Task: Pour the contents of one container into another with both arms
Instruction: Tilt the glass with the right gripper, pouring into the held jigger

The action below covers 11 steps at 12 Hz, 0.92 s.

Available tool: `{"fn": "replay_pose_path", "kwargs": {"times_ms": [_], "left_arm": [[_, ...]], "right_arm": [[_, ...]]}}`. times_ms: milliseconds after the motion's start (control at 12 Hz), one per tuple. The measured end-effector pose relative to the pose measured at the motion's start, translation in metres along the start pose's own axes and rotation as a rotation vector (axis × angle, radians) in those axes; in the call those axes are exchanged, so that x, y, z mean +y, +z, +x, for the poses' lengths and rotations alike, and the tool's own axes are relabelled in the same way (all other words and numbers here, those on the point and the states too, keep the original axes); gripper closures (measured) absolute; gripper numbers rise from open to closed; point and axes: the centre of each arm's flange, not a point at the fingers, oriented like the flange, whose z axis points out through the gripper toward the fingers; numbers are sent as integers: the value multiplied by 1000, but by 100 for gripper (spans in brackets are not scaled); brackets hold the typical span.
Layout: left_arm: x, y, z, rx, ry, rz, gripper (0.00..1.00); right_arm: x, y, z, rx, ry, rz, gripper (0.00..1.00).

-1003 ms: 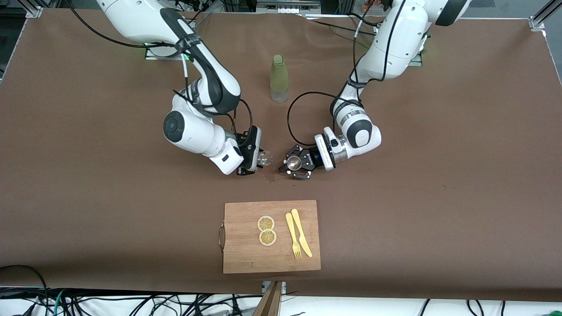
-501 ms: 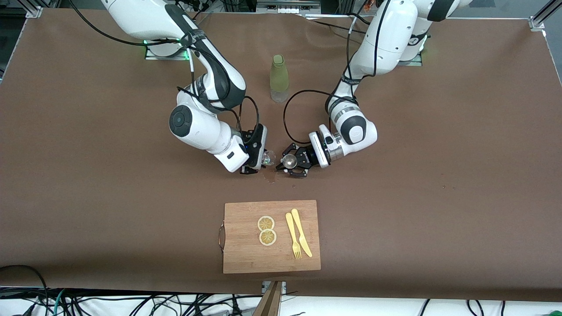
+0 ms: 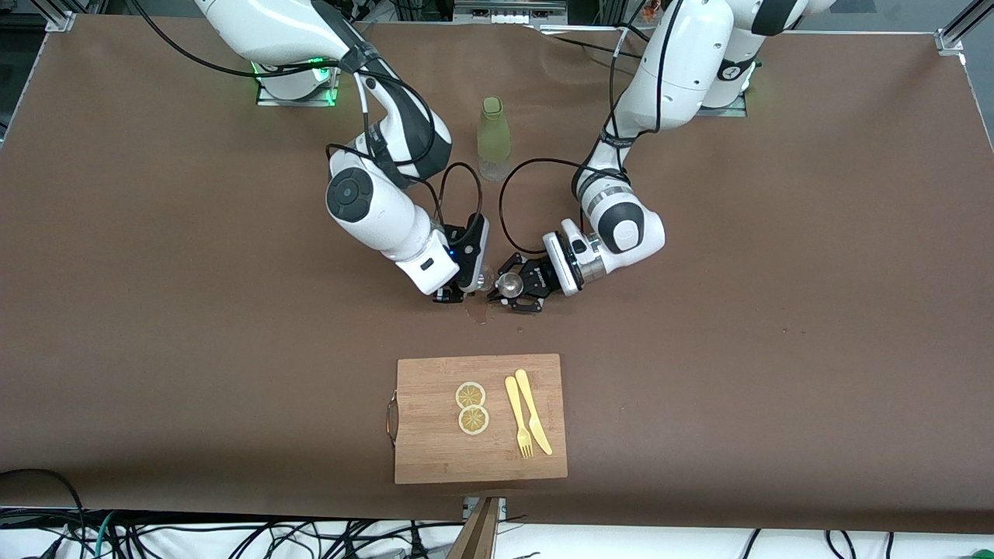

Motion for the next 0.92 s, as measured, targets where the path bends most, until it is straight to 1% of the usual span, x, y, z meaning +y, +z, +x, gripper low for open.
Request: {"fn": "replay_pose_path", "kwargs": {"times_ms": [334, 585, 919], "left_arm": [[0, 1, 1, -5, 2, 5, 91], [1, 2, 2, -6, 4, 5, 91], [2, 2, 2, -13, 8, 6, 91]], "right_arm": [[-2, 1, 5, -18, -48, -46, 50], [-7, 7, 10, -66, -56, -83, 50], [-10, 12, 13, -72, -63, -101, 50]]}}
